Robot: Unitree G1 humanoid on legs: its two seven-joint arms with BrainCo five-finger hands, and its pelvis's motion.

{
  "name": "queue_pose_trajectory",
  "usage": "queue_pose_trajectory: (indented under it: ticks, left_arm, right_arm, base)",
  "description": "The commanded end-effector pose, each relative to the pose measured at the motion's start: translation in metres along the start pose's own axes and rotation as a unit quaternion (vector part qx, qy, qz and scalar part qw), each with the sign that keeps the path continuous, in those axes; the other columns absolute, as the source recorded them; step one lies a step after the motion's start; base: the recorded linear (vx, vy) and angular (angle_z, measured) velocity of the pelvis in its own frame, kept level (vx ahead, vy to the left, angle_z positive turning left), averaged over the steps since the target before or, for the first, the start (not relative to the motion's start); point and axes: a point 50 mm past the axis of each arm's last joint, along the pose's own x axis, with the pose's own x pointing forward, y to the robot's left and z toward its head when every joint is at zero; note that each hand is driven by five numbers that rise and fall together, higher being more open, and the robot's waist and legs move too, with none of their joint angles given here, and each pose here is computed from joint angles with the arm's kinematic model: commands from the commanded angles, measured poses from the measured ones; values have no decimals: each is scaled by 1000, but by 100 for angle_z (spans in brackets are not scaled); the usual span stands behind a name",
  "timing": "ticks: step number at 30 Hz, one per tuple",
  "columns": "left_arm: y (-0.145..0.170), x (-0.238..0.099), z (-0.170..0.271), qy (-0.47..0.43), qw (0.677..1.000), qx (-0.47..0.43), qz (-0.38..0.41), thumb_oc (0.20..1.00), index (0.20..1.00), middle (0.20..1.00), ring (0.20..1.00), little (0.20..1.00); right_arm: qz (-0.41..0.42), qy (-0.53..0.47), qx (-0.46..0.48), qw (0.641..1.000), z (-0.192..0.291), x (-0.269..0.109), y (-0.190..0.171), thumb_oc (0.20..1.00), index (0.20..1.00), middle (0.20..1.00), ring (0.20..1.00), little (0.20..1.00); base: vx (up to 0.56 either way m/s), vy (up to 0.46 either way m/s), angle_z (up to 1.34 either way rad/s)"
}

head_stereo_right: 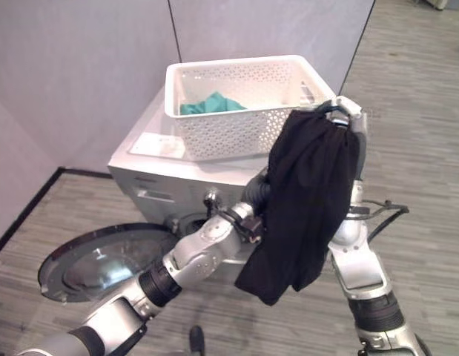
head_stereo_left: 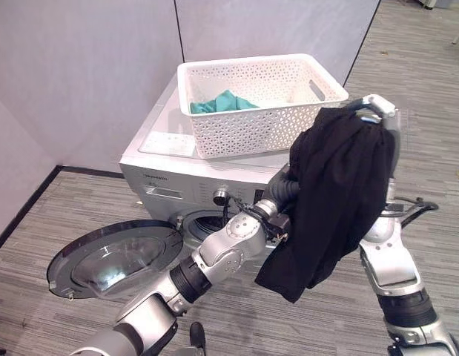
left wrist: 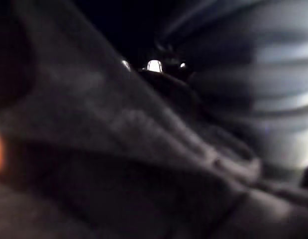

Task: Grab the laundry basket,head to the washer,open it,put in the laundry and shut it.

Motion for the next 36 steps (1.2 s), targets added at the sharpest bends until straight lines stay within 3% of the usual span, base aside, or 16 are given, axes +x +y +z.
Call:
queue_pose_trajectory:
  ticks: [1,8,14,34,35,36]
  left_arm:
    - [-19,10,12,-34,998,17,-41,1000,1000,1000,1000,1000]
    - [-15,13,13,-29,996,74,-38,1000,1000,1000,1000,1000]
    - [-14,16,7,-20,994,100,-28,1000,1000,1000,1000,1000]
    - [-16,18,27,-107,993,54,15,1000,1000,1000,1000,1000]
    - [-16,19,27,-107,993,49,19,636,636,636,636,636]
    - [-15,20,28,-110,993,45,22,558,558,558,558,558]
  right_arm:
    - [3,-62,31,998,24,19,-2,200,200,200,200,200]
    - [77,-60,134,986,37,19,35,200,200,200,200,200]
    - [111,-81,162,977,50,20,51,200,200,200,200,200]
    - [75,-88,202,973,53,16,56,200,200,200,200,200]
    - [71,-87,203,973,52,16,56,200,200,200,200,200]
    - [69,-87,204,973,52,17,57,200,200,200,200,200]
  base:
    - [-75,-27,21]
    - [-65,-17,14]
    - [-39,-8,10]
    - [-1,7,2]
    - [20,38,-14]
    - [12,29,-23]
